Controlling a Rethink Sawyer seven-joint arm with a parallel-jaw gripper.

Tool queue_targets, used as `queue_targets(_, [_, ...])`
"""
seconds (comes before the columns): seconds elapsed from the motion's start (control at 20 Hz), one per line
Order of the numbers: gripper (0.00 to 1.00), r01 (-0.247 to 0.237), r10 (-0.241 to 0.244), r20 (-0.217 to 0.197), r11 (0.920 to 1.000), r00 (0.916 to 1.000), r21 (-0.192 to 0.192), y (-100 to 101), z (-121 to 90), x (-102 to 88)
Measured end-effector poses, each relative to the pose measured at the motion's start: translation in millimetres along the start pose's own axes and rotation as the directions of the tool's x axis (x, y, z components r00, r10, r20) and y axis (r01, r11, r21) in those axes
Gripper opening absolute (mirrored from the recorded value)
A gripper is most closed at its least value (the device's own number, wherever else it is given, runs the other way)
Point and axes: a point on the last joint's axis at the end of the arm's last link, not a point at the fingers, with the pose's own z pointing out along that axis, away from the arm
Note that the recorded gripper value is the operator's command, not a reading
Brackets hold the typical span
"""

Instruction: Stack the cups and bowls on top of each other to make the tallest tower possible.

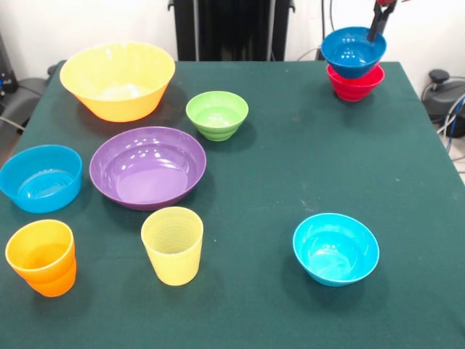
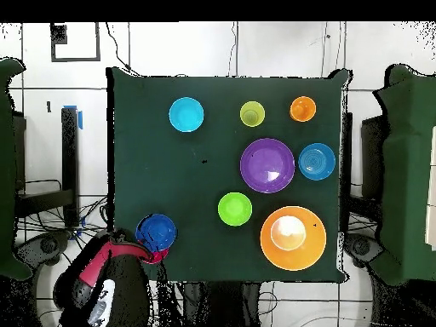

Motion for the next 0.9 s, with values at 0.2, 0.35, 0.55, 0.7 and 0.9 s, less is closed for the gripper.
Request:
queue_targets(0.2, [0.00,-0.005,0.005,-0.002,1.0000,1.0000,-0.002,4.9,-1.6,-0.7])
queue_targets(0.35, [0.00,-0.019,0.019,-0.003,0.9998,0.9998,-0.011,9.4,-3.3,-3.1])
queue_targets(0.55, [0.00,-0.033,0.033,-0.005,0.9993,0.9995,-0.019,12.0,-3.0,-5.9])
queue_targets(0.7, [0.00,-0.036,0.036,-0.005,0.9991,0.9994,-0.021,12.4,-2.4,-7.8])
queue_targets(0.9, [0.00,-0.036,0.036,0.004,0.9992,0.9993,-0.019,11.8,-3.1,-12.2])
